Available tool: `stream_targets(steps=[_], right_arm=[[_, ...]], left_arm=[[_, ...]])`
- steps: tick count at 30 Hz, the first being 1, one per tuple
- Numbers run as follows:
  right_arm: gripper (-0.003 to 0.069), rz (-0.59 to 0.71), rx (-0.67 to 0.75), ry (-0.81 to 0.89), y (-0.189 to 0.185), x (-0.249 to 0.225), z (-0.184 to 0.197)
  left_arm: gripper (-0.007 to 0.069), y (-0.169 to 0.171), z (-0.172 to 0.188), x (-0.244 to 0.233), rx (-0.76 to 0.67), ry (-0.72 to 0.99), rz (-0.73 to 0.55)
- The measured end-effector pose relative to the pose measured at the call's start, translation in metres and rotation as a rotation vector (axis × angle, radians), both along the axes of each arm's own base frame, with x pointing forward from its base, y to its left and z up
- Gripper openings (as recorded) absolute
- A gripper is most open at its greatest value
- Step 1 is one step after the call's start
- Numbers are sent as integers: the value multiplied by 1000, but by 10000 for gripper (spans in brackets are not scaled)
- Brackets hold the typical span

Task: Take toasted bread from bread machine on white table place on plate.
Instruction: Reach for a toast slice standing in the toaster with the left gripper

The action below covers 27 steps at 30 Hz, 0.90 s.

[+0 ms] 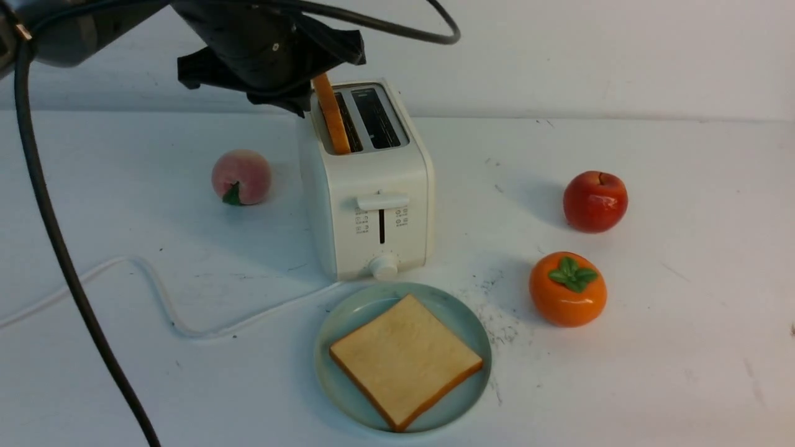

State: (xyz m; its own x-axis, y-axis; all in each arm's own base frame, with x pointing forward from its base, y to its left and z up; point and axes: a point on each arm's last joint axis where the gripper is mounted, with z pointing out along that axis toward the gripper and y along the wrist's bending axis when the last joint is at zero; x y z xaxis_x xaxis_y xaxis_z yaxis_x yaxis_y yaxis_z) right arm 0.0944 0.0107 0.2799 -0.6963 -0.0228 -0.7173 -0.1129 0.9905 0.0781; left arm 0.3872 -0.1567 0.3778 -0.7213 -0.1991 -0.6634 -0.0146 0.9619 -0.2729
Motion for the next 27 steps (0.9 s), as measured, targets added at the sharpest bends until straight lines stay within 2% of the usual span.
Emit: stream_targets(steps=[4, 5, 9, 13, 22, 27], right_arm=[[97, 0, 1, 0, 0, 0, 0], [97, 0, 1, 0, 0, 0, 0], [99, 0, 2, 0, 0, 0, 0], [104, 0, 1, 0, 0, 0, 0], [106, 0, 3, 0, 0, 0, 0], [111, 0, 3, -1, 0, 0, 0]], left_arm=[[185, -3, 4, 5, -30, -74, -14], [192, -3, 4, 6, -31, -77, -14], [370, -8, -5, 15, -38, -100, -22], [459, -11, -18, 22, -28, -76, -23], [486, -13, -32, 34, 29, -106, -30], [483, -16, -54, 48, 82, -106, -41]])
